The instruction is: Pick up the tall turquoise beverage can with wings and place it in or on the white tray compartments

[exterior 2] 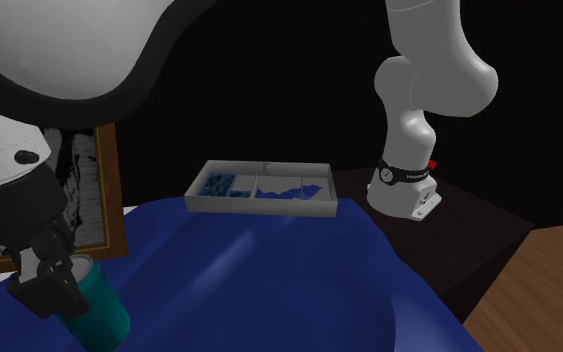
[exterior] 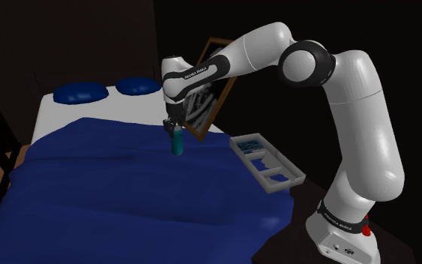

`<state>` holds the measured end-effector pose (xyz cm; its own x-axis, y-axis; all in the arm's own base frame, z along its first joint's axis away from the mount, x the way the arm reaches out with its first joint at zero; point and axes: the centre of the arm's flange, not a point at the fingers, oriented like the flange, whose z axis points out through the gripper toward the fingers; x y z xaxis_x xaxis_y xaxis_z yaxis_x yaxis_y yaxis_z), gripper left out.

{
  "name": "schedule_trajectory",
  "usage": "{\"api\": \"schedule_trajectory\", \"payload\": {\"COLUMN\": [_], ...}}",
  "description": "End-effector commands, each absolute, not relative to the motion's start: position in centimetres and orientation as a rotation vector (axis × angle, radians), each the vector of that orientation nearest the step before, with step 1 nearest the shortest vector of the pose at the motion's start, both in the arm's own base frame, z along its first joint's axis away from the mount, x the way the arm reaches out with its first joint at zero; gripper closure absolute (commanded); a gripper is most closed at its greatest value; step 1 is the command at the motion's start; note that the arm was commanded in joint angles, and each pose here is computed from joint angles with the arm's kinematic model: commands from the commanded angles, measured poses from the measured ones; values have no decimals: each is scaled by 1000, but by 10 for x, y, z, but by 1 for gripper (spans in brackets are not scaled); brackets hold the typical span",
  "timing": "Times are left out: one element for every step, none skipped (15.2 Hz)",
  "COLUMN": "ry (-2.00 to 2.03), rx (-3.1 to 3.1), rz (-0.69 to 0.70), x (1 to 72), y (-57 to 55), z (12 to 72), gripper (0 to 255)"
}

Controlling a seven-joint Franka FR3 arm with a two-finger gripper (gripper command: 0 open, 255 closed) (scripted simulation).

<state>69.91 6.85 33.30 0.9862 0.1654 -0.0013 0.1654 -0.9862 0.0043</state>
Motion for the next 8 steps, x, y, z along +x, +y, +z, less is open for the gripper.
{"api": "schedule_trajectory", "payload": {"ry": [261,261,261,261,261,261,261,261], "rx": [3126,3126,3126,3126,3126,3126,3126,3126], "rz": [-1,-1,-1,-1,-1,-1,-1,-1], "x": [699,699,699,699,699,699,699,699], "y": [68,68,68,68,68,68,68,68], "z": [343,349,354,359,364,370,375,380], "gripper": [255,255,255,255,255,255,255,255]}}
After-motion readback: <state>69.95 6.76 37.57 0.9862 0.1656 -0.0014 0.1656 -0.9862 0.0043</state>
